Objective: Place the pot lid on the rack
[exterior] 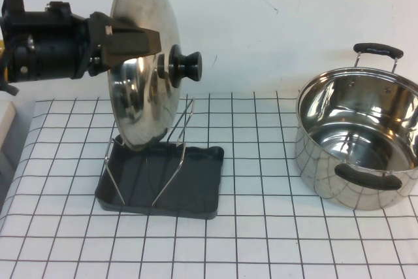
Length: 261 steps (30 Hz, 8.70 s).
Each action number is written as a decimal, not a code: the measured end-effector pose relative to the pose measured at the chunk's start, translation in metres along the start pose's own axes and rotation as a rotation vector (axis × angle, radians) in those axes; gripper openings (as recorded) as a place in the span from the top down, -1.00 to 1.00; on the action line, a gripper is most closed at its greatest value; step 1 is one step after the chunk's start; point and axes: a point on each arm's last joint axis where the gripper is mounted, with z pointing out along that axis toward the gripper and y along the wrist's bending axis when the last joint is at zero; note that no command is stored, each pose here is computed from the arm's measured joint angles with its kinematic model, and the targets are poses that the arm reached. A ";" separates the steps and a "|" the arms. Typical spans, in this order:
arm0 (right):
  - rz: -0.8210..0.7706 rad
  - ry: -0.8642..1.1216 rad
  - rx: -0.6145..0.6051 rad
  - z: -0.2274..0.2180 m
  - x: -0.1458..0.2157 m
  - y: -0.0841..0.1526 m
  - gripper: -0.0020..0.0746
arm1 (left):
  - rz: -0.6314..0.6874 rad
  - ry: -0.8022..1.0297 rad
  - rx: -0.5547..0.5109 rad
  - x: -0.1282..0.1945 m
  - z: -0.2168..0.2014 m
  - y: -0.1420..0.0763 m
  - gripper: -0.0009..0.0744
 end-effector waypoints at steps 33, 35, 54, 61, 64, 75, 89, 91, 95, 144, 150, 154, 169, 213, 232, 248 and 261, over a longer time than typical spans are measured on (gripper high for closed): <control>0.027 0.114 0.067 -0.026 0.038 0.005 0.95 | -0.056 0.114 -0.051 0.039 0.015 0.064 0.84; 0.027 0.121 0.075 -0.027 0.038 0.004 0.95 | -0.052 0.115 -0.069 0.043 0.016 0.068 0.84; 0.032 0.133 0.090 -0.027 0.039 0.003 0.95 | -0.044 0.133 -0.046 0.047 0.016 0.067 0.84; 0.032 0.138 0.088 -0.026 0.040 0.003 0.95 | -0.030 0.127 -0.068 0.047 0.018 0.072 0.84; 0.032 0.138 0.088 -0.026 0.040 0.003 0.95 | -0.052 0.143 -0.071 0.050 0.022 0.081 0.84; 0.035 0.138 0.089 -0.026 0.040 0.003 0.95 | -0.070 0.190 -0.039 0.059 0.031 0.096 0.84; 0.043 0.183 0.084 -0.026 0.054 0.007 0.95 | -0.016 0.169 -0.088 0.055 0.032 0.102 -0.73; 0.046 0.190 0.083 -0.027 0.056 0.008 0.95 | 0.000 0.161 -0.075 0.049 0.032 0.099 -0.80; 0.050 0.190 0.084 -0.027 0.056 0.008 0.95 | 0.047 0.135 -0.059 0.032 0.031 0.092 -0.85; -0.374 1.118 0.175 -0.105 0.032 -0.041 0.95 | 0.500 -0.684 -0.628 -0.116 -0.230 -0.063 0.98; -0.124 1.015 -0.090 -0.096 0.036 -0.009 0.95 | 0.504 -0.581 -0.533 -0.106 -0.214 -0.069 0.98; -0.065 0.937 -0.190 -0.087 0.049 0.007 0.95 | 0.597 -0.648 -0.571 -0.097 -0.215 -0.110 0.98; -0.208 1.037 -0.432 -0.093 0.108 0.035 0.95 | 1.024 -1.001 -1.361 -0.095 -0.270 -0.145 0.98; -0.150 0.867 -0.372 -0.094 0.132 0.048 0.95 | 0.122 -0.289 -0.197 0.116 -0.103 -0.064 0.98; -0.145 0.868 -0.375 -0.094 0.132 0.049 0.95 | 0.464 -0.365 -0.035 0.151 -0.124 -0.126 0.98; -0.142 0.871 -0.376 -0.094 0.132 0.049 0.95 | 0.466 -0.871 -0.614 0.144 -0.164 -0.078 0.98; -0.141 0.873 -0.377 -0.094 0.132 0.049 0.95 | 0.372 -0.649 -0.858 0.248 -0.140 0.017 0.98</control>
